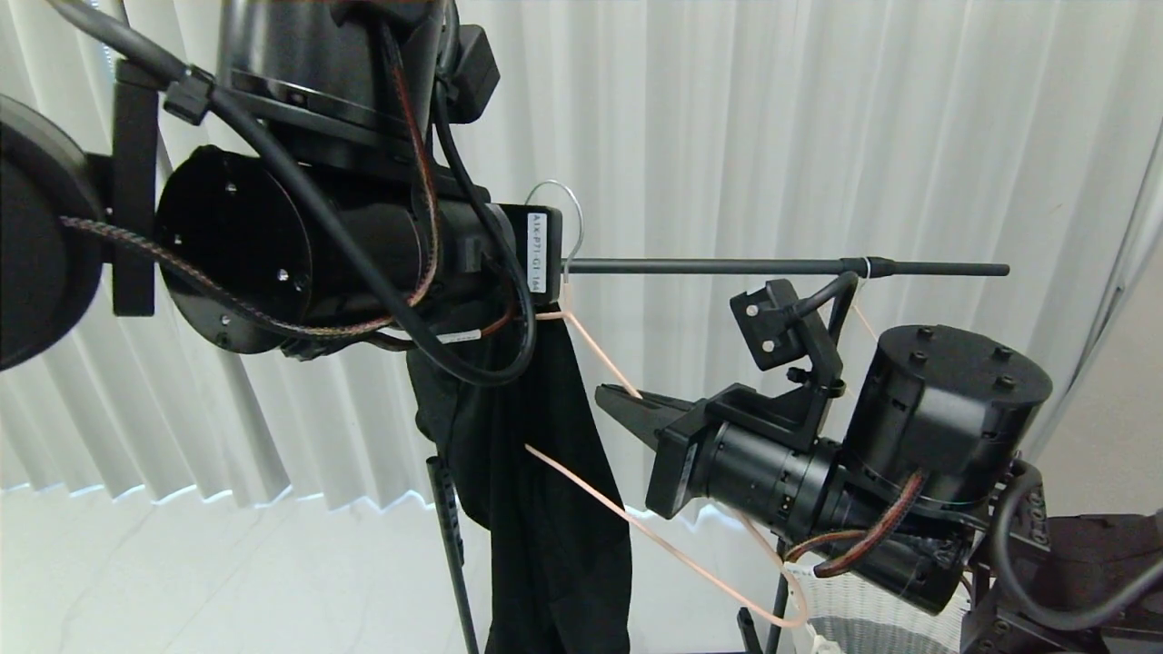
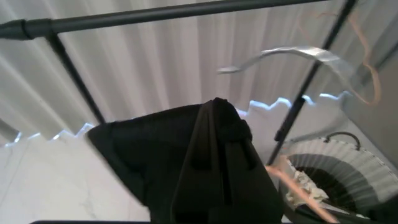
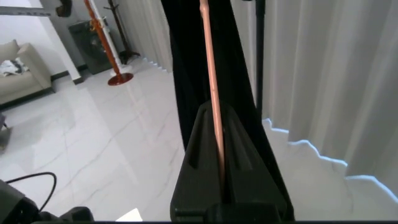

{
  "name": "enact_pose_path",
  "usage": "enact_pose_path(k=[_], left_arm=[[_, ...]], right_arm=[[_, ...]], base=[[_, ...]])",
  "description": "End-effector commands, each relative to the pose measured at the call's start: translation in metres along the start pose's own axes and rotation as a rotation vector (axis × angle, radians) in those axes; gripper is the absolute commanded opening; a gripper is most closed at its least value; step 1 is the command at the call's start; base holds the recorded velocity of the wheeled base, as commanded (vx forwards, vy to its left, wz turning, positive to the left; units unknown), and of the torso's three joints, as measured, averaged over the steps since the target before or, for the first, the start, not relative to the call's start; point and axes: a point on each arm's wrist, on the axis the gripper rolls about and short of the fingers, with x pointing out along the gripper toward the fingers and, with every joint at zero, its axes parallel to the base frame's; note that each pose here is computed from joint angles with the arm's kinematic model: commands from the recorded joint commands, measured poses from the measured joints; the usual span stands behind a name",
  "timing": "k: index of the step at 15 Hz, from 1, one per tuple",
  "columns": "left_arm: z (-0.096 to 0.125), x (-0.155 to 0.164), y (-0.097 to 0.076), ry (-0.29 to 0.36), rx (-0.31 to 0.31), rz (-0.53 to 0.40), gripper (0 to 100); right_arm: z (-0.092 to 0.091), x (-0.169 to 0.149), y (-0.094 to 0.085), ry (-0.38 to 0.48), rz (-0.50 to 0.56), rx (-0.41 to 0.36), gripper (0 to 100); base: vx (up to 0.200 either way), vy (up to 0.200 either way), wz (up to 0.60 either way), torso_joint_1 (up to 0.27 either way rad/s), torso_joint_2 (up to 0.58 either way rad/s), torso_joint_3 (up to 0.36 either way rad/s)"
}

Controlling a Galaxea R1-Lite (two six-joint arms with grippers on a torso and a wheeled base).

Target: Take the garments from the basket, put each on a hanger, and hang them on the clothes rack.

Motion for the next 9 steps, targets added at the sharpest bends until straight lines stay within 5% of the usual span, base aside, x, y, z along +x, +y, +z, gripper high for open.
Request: enact_pose_path(k=[1, 4, 5, 9], left_arm=[[-0.002, 0.0, -0.004, 0.006, 0.006, -0.01, 0], [-0.005, -0.003, 0.004, 0.013, 0.006, 0.013, 0], [-0.008, -0.003, 0.007, 0.02, 0.008, 0.02, 100], [-0.006, 0.003, 0.019, 0.017, -0.01, 0.074, 100]], right_arm=[[0.0, 0.002, 0.002, -0.004, -0.002, 0.0, 0], [0.005, 0.0, -0.006, -0.031, -0.063, -0.002, 0], [0.007, 0.0, -0.01, -0.04, -0.073, -0.003, 0], [0.014, -0.001, -0.014, -0.084, -0.08, -0.05, 0]], base=[[0.0, 0.0, 0.0, 0.0, 0.0, 0.0], [0.0, 0.0, 0.0, 0.0, 0.0, 0.0], [0.0, 0.0, 0.0, 0.0, 0.0, 0.0], [0.0, 0.0, 0.0, 0.0, 0.0, 0.0]])
